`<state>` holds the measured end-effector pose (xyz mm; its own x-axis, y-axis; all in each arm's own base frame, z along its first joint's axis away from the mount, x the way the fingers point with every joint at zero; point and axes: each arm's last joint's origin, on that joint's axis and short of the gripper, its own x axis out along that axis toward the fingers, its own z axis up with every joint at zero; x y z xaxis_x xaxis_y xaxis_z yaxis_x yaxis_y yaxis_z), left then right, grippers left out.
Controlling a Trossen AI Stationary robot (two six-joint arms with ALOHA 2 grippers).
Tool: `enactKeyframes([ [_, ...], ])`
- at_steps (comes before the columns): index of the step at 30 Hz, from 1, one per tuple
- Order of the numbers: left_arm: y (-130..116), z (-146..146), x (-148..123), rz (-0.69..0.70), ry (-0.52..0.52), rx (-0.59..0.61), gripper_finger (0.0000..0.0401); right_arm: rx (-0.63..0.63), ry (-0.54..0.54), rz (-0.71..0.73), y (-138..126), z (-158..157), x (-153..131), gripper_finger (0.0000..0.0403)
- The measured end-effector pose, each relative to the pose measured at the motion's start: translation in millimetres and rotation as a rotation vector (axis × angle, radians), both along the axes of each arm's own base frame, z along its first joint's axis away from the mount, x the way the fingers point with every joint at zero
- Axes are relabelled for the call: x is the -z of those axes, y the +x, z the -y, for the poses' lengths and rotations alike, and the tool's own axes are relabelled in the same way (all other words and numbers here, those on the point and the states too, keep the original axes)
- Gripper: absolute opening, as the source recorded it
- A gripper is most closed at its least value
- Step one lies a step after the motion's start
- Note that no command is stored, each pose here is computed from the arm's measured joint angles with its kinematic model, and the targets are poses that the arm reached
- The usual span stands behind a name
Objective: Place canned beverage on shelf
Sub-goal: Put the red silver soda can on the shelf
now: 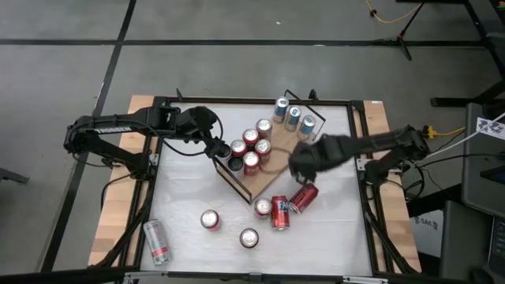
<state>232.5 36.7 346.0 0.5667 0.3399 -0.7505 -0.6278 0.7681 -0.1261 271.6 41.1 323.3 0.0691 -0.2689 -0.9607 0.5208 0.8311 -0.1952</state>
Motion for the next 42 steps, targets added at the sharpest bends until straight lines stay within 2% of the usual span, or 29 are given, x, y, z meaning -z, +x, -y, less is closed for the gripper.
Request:
enactKeyframes([
  [7,0.0,0.0,0.0,0.000,0.000,0.000,0.0354,0.117,0.002,0.093,13.3,45.5,-0.8,0.0280],
  [14,0.0,0.0,0.0,0.000,0.000,-0.001,0.0354,0.135,-0.006,0.147,21.7,69.2,0.5,0.0280],
  [30,0.8,4.7,0.0,0.000,0.001,0.019,0.0354,0.175,-0.004,0.008,44.6,95.7,38.0,0.0280],
  [42,1.9,14.5,0.1,0.000,0.001,0.060,0.0354,0.163,0.004,0.024,48.0,97.7,39.7,0.0286],
])
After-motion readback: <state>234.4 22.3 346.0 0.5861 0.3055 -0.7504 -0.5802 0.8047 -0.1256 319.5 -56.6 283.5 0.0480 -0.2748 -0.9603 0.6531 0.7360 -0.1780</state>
